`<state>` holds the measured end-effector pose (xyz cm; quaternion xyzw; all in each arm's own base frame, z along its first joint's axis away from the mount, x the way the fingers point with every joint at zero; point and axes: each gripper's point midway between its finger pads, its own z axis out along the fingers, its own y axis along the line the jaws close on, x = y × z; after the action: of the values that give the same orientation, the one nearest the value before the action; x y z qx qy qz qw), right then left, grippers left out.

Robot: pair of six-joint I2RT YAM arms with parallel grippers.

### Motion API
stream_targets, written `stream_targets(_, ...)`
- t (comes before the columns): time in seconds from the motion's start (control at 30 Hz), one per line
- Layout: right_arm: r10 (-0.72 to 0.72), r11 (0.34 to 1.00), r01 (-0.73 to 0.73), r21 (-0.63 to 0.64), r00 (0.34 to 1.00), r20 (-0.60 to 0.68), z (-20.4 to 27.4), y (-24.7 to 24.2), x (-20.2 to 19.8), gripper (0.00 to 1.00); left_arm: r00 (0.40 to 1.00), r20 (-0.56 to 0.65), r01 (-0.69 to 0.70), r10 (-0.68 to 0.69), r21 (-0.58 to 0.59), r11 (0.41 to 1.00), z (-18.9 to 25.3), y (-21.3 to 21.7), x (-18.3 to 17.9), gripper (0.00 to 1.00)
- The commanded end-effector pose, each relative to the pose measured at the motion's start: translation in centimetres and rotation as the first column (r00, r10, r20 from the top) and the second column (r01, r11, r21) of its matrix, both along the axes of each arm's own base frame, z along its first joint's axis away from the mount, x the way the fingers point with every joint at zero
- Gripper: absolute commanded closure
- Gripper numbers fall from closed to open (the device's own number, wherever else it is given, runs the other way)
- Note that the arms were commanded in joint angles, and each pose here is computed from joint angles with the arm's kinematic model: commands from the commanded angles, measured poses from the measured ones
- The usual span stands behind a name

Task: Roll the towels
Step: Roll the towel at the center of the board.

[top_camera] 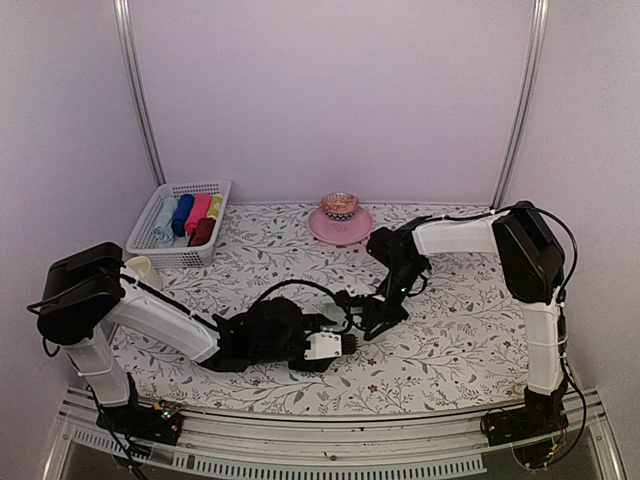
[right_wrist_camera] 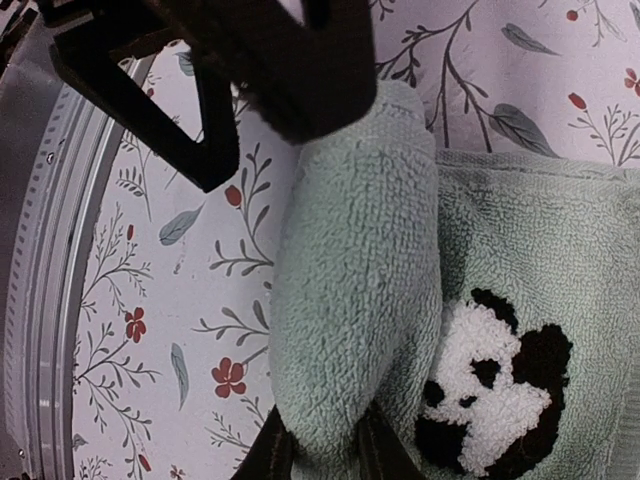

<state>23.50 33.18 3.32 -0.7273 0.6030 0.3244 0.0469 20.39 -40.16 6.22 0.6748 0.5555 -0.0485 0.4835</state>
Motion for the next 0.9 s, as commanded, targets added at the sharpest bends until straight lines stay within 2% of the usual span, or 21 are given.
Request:
stream_targets(0.0, -0.009, 0.998, 0.001, -0.063, 0.991, -0.134, -0.7, -1.5, -1.8, 0.80, 0.998, 0.070, -0.006, 0.004, 0.025, 1.000, -0.3, -0.3, 0.4, 0.31)
stream_targets(0.33, -0.024, 0.998, 0.014, -0.065, 0.988, -0.153, -0.8, -1.6, -1.5, 0.80, 0.998, 0.058, 0.024, -0.027, 0.057, 0.998, -1.9, -1.1, -0.4, 0.33)
stream_targets(0.57, -0.025, 0.998, 0.015, -0.065, 0.988, -0.154, -0.8, -1.7, -1.4, 0.80, 0.998, 0.062, 0.028, -0.031, 0.054, 0.998, -2.4, -1.5, -0.6, 0.40)
stream_targets(0.67, -0.024, 0.998, 0.014, -0.066, 0.988, -0.154, -0.9, -1.6, -1.4, 0.80, 0.997, 0.065, 0.024, -0.028, 0.058, 0.998, -2.5, -1.5, -0.6, 0.51)
stream_targets(0.77, -0.025, 0.998, 0.015, -0.068, 0.988, -0.152, -0.9, -1.7, -1.4, 0.80, 0.998, 0.053, 0.031, -0.035, 0.066, 0.997, -2.7, -1.5, -0.7, 0.73)
stream_targets(0.87, -0.027, 0.998, 0.017, -0.068, 0.989, -0.143, -1.0, -1.7, -1.2, 0.80, 0.999, 0.029, 0.038, -0.040, 0.075, 0.996, -3.0, -1.7, -0.9, 0.86)
